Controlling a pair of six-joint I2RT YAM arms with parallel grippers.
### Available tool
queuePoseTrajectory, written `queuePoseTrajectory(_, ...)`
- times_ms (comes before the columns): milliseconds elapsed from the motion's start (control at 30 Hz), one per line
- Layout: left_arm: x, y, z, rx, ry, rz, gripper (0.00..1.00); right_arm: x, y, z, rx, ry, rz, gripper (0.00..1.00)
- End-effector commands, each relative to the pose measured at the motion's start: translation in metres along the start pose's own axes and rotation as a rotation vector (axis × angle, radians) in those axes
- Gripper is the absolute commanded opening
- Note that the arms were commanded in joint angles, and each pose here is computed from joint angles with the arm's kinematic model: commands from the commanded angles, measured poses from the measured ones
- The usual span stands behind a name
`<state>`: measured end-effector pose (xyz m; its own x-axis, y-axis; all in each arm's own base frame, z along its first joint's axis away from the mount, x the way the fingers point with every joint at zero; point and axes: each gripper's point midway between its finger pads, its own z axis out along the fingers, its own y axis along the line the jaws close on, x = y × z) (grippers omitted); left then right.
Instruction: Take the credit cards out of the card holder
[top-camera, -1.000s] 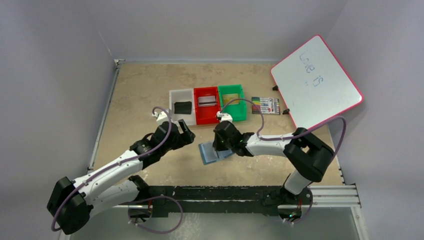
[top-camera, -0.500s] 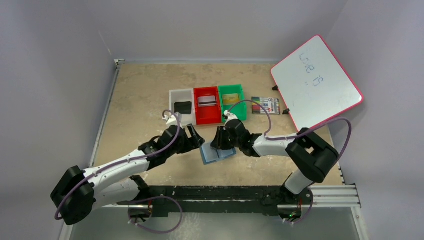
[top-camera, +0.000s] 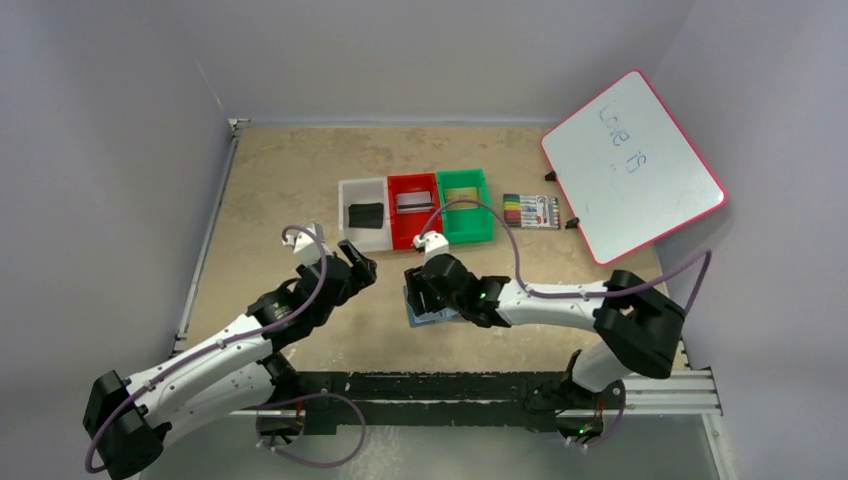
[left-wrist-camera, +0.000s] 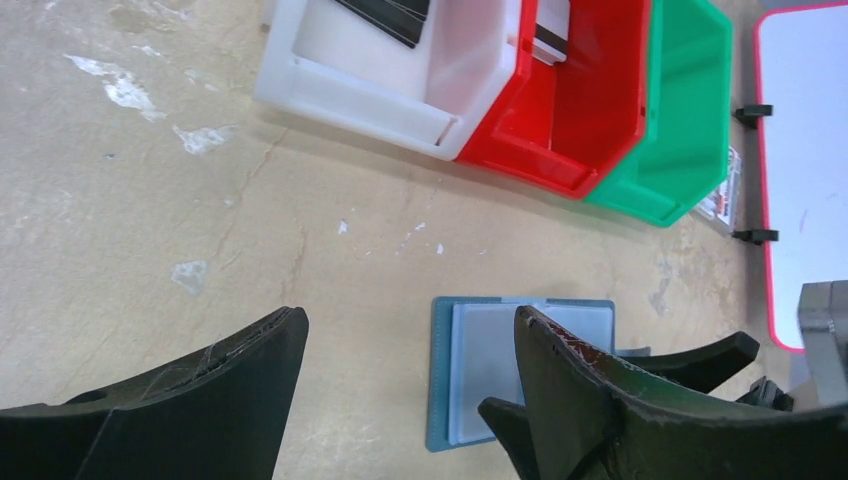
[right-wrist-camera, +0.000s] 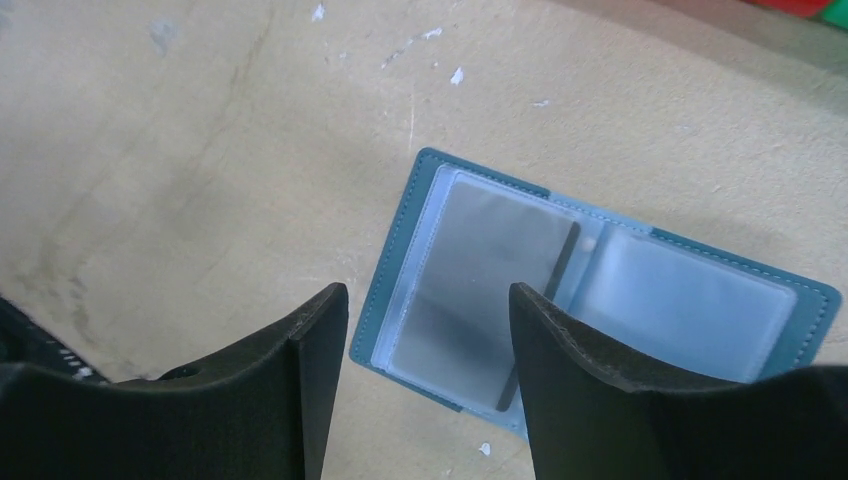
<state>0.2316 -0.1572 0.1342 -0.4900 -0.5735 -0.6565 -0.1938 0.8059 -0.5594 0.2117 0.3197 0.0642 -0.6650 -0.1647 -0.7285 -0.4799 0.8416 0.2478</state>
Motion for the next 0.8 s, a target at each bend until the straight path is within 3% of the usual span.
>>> queuePoseTrajectory(0,-0.014,0.000,-0.003,-0.031,-0.049,-0.013,0.75,0.013,-0.007,0.006,0.139,0.046,-0.150,0.63)
queuePoseTrajectory(367,-0.016,0.003,-0.007,-0.035,-0.055,-0.014,0.75,0.041,-0.016,0.014,0.239,0.143,-0.232,0.57)
queuePoseTrajectory(567,-0.015,0.004,-0.007,-0.036,-0.051,-0.011,0.75,0.054,-0.019,0.014,0.239,0.177,-0.198,0.35)
queuePoseTrajectory(767,-0.011,0.002,-0.005,-0.033,-0.032,-0.002,0.75,0.049,-0.010,0.015,0.203,0.155,-0.169,0.28)
